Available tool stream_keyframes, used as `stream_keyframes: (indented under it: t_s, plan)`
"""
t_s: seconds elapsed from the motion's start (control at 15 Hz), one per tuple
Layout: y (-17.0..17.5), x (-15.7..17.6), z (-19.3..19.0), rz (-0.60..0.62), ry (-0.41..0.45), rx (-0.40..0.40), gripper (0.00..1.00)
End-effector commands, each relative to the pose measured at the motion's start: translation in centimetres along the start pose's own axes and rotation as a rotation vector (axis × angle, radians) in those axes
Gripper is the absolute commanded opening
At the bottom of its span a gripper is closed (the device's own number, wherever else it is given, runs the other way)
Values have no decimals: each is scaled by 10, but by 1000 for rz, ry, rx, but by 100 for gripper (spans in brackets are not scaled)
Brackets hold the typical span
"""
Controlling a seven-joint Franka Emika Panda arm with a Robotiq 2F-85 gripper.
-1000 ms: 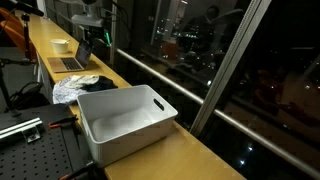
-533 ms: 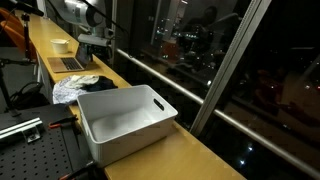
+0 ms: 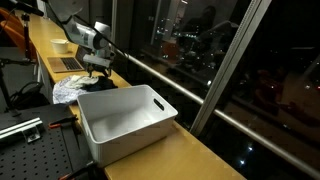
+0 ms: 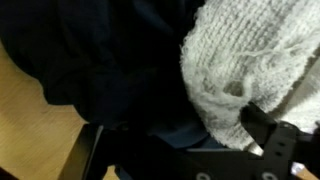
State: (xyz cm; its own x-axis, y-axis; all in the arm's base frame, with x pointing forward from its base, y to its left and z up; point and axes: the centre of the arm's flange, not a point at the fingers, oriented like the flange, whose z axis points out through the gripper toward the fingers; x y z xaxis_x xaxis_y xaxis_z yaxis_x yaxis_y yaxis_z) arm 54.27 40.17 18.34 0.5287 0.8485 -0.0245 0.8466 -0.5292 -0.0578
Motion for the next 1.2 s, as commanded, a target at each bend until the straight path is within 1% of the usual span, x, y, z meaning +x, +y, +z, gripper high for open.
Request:
stream_keyframes:
  t_s: [0.0,0.07,0.27,0.33,0.4,0.47,0.67,0.8,1.0,1.07,1.13]
  plan:
    - [8,23,33,-15,-44,60,100]
    - [8,24,44,-13,-57,72,100]
    - [10,27,59,-1,-76,94,100]
    - [11,26,60,13,-79,102,75]
    - [12,25,60,29,-82,104,74]
    - [11,24,56,36,-81,108,68]
    - [3,19,36,58,-73,112,43]
    - [-5,14,20,76,-57,117,30]
    - [-15,-5,0,120,-51,125,6]
    - [-18,-12,-10,139,-46,125,2]
    - [-19,-17,-21,157,-41,122,0]
